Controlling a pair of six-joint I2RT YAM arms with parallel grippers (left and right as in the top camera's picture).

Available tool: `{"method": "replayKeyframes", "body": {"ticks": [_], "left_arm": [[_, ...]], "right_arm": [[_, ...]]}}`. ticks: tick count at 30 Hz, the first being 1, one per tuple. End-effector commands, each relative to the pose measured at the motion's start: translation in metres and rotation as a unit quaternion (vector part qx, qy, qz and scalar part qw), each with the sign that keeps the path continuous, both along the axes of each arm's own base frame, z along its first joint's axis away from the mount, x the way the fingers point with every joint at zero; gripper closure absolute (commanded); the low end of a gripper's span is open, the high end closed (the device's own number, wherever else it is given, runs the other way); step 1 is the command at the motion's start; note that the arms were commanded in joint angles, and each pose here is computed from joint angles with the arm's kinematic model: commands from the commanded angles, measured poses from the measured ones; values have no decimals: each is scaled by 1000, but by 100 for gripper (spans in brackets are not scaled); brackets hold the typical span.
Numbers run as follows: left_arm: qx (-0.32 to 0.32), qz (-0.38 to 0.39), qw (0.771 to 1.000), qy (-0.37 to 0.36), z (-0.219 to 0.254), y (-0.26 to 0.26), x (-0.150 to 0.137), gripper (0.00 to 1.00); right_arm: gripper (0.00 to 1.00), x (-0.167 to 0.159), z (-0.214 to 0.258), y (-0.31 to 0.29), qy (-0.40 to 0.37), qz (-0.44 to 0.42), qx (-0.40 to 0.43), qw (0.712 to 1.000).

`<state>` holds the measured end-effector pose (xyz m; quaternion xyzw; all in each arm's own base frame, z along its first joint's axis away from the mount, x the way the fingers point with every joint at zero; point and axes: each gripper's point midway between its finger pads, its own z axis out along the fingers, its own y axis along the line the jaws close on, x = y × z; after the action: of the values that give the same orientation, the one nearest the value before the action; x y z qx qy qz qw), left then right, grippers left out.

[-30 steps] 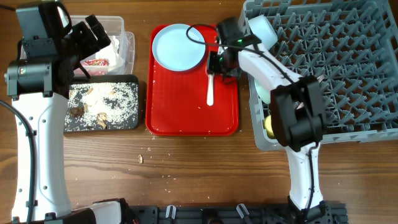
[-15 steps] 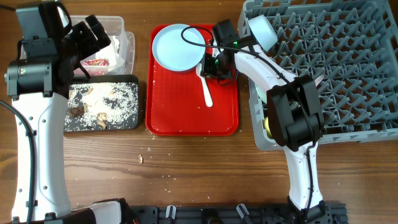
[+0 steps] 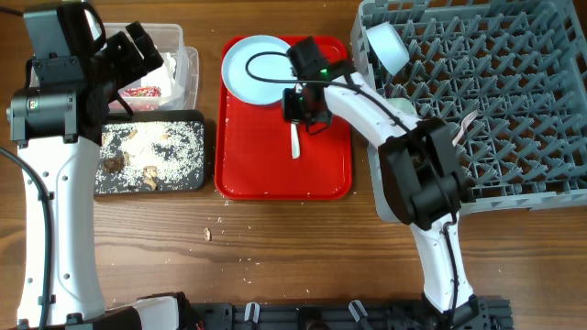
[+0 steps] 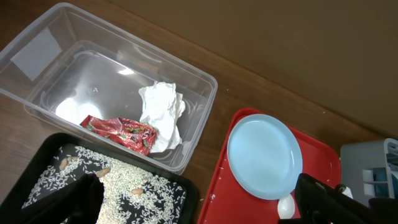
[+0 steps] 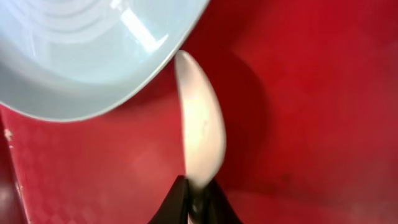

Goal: Sort waste into correct bins and load items into the dishwasher rack
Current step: 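Carry the white spoon to the dish rack and release it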

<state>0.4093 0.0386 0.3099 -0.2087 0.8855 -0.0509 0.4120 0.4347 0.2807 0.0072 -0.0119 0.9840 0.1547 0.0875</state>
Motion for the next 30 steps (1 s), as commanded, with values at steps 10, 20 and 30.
{"method": "replayKeyframes", "body": {"ticks": [10, 20, 30], "left_arm": [[1, -4, 1000, -2, 2, 1, 2, 0], [1, -3, 1000, -2, 2, 1, 2, 0], [1, -3, 1000, -2, 2, 1, 2, 0]], "right_arm": [[96, -42, -22, -13, 89, 17, -33, 995], [96, -30, 129, -72, -24, -18, -27, 999], [96, -48, 181, -291, -12, -276, -138, 951]]}}
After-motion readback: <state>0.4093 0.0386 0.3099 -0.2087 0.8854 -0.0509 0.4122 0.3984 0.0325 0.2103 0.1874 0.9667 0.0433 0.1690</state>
